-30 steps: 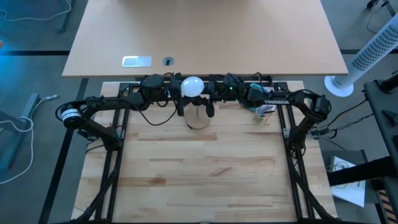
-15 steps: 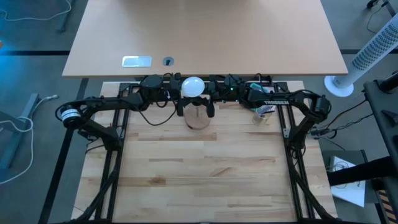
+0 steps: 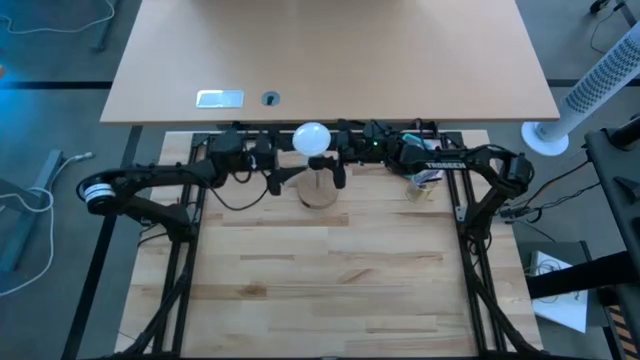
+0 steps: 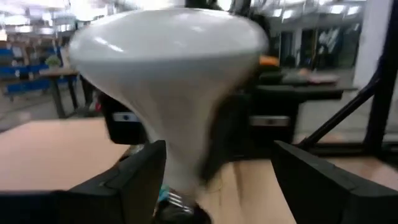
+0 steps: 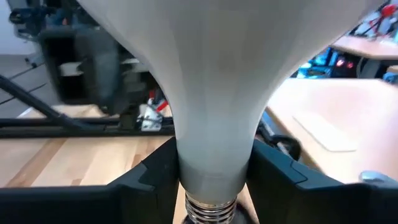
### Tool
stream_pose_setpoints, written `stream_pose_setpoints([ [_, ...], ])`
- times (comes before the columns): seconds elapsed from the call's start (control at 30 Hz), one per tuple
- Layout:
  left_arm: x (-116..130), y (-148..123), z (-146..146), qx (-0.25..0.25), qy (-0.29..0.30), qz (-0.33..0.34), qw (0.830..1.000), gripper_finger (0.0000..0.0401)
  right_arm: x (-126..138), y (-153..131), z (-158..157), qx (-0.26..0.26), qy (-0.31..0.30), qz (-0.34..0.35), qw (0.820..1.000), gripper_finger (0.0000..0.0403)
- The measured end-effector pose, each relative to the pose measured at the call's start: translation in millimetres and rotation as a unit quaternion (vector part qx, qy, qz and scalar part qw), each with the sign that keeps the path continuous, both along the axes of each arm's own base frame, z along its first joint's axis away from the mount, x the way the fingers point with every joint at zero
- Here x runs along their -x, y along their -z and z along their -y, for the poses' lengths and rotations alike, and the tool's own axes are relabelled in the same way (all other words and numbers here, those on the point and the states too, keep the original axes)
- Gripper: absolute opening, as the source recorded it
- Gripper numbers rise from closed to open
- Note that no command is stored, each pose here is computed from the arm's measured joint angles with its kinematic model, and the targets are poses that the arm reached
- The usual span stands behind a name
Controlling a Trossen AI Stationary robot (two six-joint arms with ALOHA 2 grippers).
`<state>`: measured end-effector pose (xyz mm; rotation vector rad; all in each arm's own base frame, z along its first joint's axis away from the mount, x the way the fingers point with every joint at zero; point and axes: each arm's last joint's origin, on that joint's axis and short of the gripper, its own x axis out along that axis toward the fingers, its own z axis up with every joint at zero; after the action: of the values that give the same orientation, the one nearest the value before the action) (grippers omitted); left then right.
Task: Screw lightbulb
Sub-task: Insert the light bulb into the table lamp
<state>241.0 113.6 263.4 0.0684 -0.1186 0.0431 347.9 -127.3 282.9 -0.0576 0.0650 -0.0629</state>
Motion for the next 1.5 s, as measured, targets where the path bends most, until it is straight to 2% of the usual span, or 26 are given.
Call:
stream_pose_setpoints([
  [0.2,12,25,5,0.036,-0.020,0.044,0.998,0.0281,0,1,5,0.006,0.005,0.015,1.000,0.0142],
  [0.47,2,49,-1,0.059,-0.075,0.010,0.995,0.0281,1,7,7,0.005,0.007,0.014,1.000,0.0155],
  [0.7,-12,75,-1,0.069,-0.065,0.012,0.995,0.0281,7,17,5,0.000,0.004,0.043,0.999,0.0142],
  [0.9,-25,94,-6,0.077,-0.064,0.004,0.995,0.0281,7,18,4,-0.001,-0.006,0.042,0.999,0.0151],
  [1.2,-36,96,-12,0.072,-0.063,0.010,0.995,0.0281,5,24,7,-0.007,-0.004,0.036,0.999,0.0141],
  [1.5,-37,97,-14,0.075,-0.066,0.002,0.995,0.0275,0,30,9,-0.016,-0.004,0.036,0.999,0.0148],
])
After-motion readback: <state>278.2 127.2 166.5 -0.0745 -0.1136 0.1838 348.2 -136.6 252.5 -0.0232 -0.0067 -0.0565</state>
